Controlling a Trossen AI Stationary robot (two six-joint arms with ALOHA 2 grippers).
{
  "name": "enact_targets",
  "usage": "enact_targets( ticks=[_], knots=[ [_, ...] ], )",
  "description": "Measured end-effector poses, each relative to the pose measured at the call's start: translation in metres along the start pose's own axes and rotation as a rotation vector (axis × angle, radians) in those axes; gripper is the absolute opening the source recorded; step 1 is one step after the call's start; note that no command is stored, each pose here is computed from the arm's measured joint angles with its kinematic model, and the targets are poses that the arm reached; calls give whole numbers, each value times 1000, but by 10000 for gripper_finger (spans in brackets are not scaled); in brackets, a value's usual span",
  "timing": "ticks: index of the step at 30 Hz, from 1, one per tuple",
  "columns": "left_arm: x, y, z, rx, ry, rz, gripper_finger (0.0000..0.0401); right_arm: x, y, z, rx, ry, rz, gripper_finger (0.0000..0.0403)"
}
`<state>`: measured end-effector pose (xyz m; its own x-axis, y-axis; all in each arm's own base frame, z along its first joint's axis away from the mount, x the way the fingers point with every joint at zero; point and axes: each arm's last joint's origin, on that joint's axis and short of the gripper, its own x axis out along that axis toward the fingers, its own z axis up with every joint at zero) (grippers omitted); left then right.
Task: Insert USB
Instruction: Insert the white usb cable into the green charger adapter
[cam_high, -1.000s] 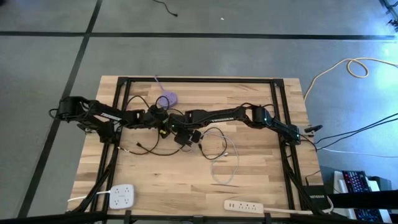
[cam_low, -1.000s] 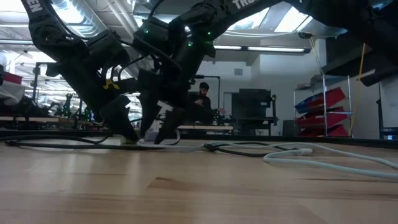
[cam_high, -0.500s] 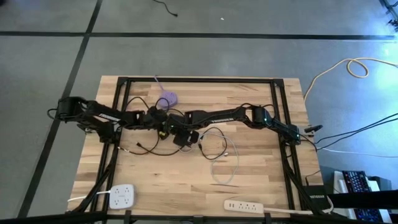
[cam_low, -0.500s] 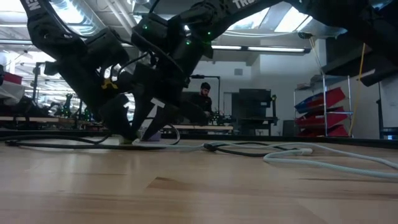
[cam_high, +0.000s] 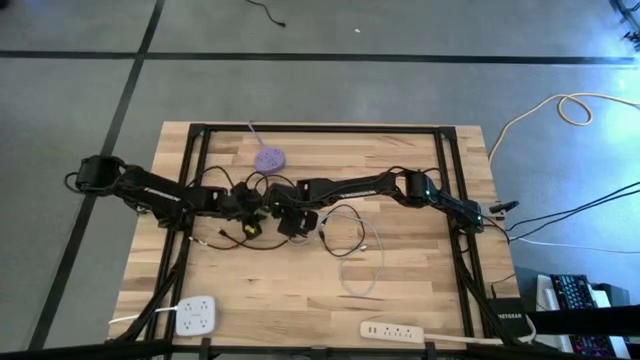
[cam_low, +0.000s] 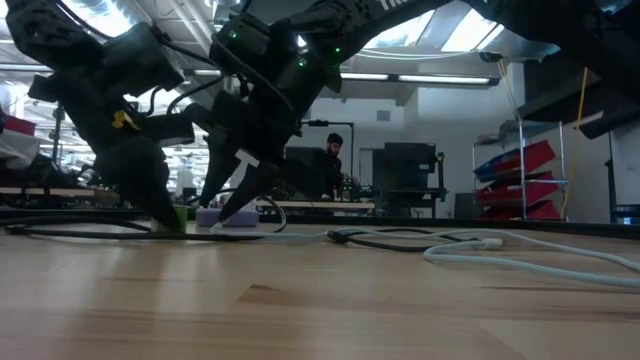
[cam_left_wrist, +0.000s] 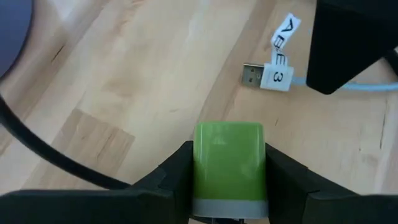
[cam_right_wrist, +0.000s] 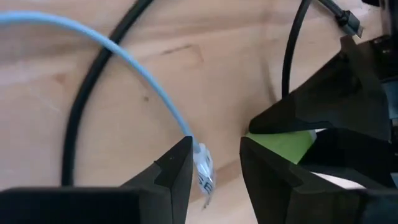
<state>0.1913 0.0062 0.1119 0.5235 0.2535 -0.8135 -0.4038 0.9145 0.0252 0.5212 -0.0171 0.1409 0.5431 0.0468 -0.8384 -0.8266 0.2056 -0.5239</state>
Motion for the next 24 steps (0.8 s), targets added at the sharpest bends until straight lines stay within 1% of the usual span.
enact_targets(
  ticks=[6, 13, 17, 21, 24],
  knots=[
    [0, 0, 2, -9, -10, -20, 125, 4, 1, -3, -6, 16, -3, 115],
    [1, 2, 3, -10, -6, -33, 125, 4, 2, -5, -47, 18, 16, 115],
    [1, 0, 5, 13, -8, -107, 125, 3, 5, -4, -70, 12, 46, 115],
    [1, -2, 5, 37, -8, -139, 125, 3, 6, -4, -84, 5, 60, 115],
    [1, -3, 6, 86, -5, -190, 125, 2, 8, -2, -79, -35, 84, 115]
  ],
)
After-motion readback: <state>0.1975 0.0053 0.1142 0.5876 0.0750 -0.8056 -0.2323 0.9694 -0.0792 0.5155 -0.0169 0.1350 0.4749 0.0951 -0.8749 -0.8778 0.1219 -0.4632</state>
